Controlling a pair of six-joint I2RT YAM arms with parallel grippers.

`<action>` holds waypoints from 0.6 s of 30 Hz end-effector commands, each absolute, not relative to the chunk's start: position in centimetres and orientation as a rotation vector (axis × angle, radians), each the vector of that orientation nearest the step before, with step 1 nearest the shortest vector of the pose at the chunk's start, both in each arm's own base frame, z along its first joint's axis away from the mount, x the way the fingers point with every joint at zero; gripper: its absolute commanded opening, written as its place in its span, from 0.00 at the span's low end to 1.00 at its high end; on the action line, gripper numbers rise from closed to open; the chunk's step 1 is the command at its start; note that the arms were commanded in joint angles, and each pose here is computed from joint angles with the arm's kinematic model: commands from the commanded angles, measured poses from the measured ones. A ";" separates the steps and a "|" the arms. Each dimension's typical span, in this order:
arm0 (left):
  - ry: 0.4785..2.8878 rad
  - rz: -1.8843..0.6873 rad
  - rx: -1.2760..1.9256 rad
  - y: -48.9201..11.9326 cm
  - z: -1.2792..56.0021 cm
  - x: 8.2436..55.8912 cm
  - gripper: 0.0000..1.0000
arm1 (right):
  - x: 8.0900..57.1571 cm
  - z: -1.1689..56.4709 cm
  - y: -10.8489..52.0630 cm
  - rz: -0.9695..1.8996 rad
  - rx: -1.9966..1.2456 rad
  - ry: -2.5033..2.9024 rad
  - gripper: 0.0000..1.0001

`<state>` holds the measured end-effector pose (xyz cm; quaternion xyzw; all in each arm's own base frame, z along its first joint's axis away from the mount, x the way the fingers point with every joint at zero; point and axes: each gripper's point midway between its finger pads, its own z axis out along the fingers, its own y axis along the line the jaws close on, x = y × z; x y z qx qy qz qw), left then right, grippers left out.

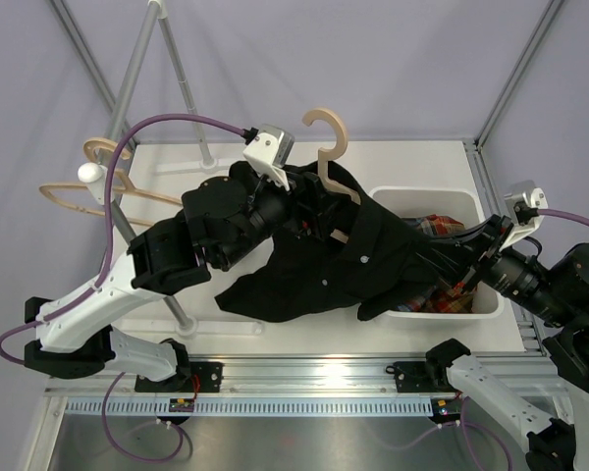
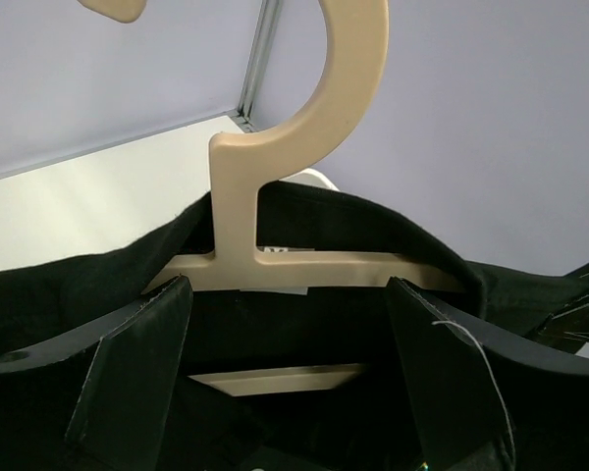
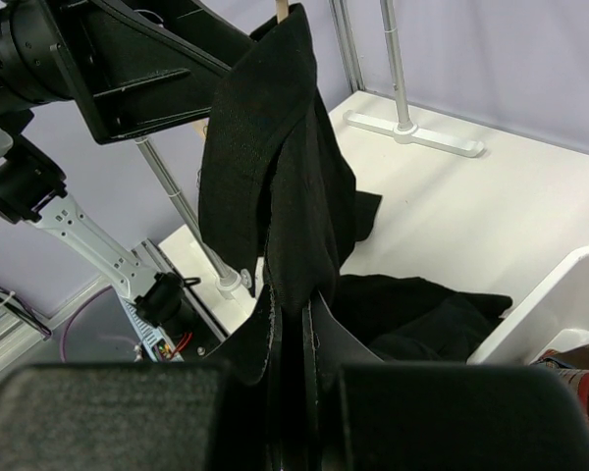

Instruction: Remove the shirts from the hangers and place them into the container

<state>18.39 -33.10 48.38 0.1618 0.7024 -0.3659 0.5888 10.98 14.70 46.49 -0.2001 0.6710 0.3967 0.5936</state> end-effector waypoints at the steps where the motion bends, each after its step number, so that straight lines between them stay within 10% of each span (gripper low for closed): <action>1: 1.562 -0.889 0.331 -32.5 51.4 18.5 0.84 | 9.3 49.0 15.0 0.971 -0.525 1.448 0.00; 18: 1.557 -0.865 0.325 -32.3 51.4 18.8 0.84 | 8.5 48.6 15.2 0.999 -0.552 1.449 0.00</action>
